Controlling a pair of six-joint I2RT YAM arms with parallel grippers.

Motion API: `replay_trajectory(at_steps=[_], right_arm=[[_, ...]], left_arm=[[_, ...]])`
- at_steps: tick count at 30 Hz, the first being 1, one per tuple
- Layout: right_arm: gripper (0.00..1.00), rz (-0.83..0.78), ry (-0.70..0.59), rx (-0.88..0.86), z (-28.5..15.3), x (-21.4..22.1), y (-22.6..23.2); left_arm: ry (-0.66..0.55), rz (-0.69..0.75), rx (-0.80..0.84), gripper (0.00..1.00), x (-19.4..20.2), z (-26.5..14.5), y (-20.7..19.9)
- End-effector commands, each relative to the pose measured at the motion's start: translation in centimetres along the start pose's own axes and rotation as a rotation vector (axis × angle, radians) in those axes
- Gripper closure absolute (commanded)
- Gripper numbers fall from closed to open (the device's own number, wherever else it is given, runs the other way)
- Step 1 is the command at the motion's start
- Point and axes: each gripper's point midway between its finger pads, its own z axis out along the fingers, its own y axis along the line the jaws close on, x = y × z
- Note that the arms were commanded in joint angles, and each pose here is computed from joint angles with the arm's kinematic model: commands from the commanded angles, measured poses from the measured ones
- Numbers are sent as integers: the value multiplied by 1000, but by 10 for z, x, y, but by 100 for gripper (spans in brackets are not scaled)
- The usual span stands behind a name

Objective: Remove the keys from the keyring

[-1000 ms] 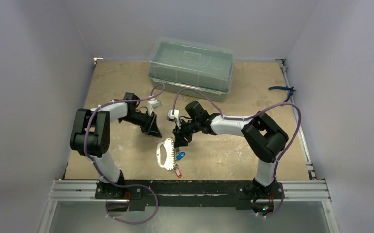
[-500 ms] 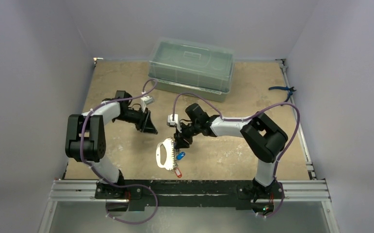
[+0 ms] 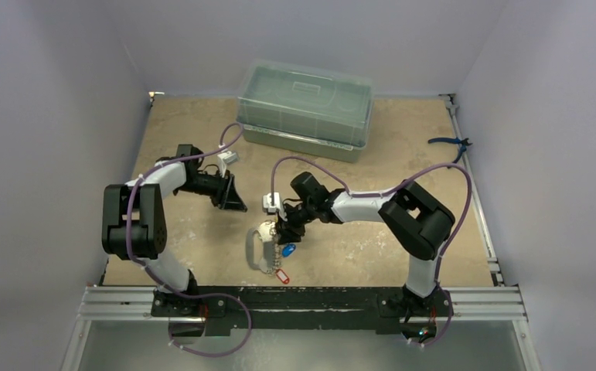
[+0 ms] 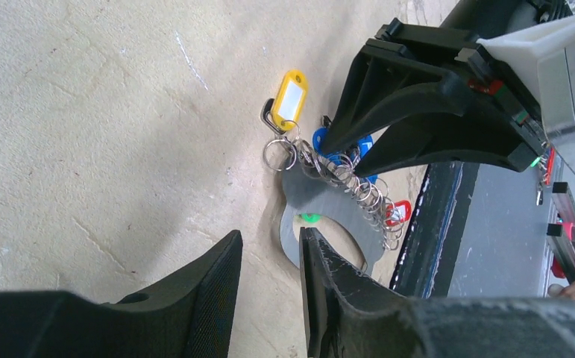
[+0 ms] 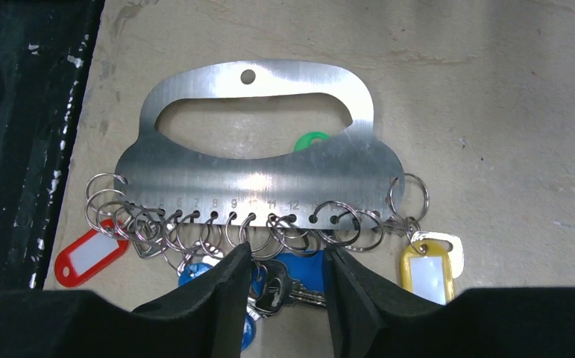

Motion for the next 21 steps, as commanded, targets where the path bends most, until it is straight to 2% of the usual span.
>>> replay_trajectory(at_steps=[1, 3, 10, 15, 21], right_arm=[[50, -68, 11, -6, 3, 6, 4], [47, -92, -2, 4, -1, 1, 5], [51, -176, -71, 61, -7, -21, 6], [52, -244, -77, 72, -2, -31, 7], [56, -279, -36, 70, 5, -23, 8]], left_arm=[[-49, 75, 16, 66, -11, -6, -7], [-47, 72, 14, 66, -10, -6, -6], [-54, 65, 24, 66, -10, -4, -6], [-56, 67, 19, 66, -11, -6, -7], [-60, 73, 14, 66, -14, -7, -9]])
